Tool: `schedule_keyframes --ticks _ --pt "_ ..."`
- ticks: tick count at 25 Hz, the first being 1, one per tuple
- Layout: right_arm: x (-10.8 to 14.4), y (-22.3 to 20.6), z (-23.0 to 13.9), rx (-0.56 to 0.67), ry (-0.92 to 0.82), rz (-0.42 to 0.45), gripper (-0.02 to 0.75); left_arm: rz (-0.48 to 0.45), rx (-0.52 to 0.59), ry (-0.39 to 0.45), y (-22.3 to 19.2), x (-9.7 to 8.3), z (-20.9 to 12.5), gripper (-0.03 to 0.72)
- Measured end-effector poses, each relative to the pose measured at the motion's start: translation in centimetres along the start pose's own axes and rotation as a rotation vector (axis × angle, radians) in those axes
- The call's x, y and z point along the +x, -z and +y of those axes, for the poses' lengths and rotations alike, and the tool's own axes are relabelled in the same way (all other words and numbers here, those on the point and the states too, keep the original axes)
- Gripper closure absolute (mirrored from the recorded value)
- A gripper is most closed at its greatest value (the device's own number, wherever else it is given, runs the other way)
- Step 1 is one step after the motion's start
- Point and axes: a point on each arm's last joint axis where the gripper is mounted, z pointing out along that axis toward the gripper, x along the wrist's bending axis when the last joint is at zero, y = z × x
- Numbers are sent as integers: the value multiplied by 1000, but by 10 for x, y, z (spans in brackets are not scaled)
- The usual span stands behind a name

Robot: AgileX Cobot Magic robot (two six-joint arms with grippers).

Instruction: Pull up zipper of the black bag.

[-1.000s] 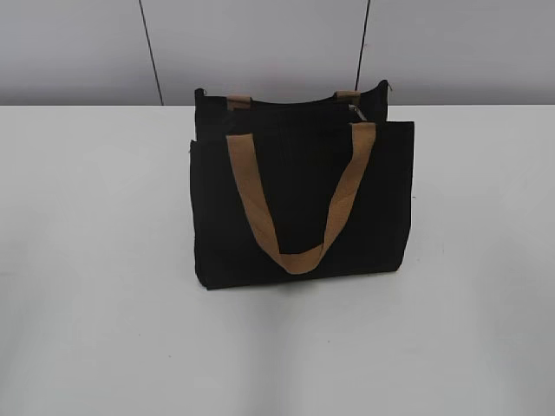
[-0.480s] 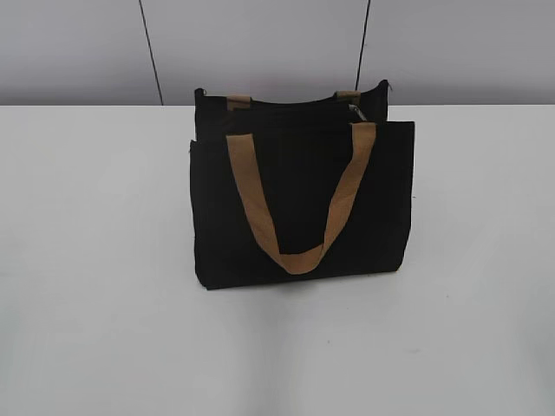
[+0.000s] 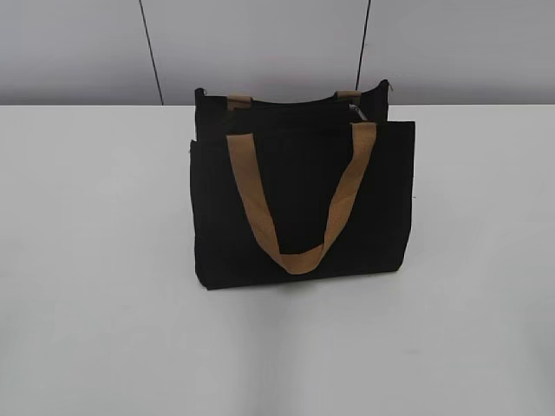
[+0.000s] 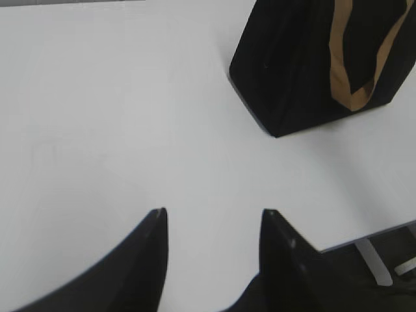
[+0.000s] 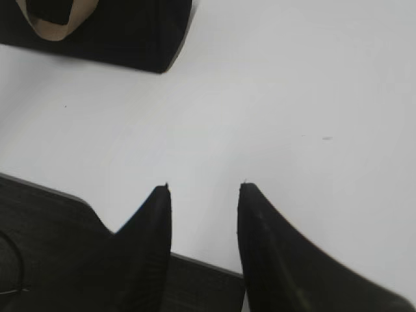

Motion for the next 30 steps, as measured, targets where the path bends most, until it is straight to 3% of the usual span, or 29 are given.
schedule_keyframes --ticks 4,17,30 --pt "-2 -7 2 -46 -3 -21 463 -5 -50 -1 -7 -1 2 338" --pt "-3 -9 3 -60 -6 -29 463 -13 -67 2 -10 -1 2 345" --pt "-3 -9 3 -60 -7 -29 463 2 -67 13 -10 -2 2 407"
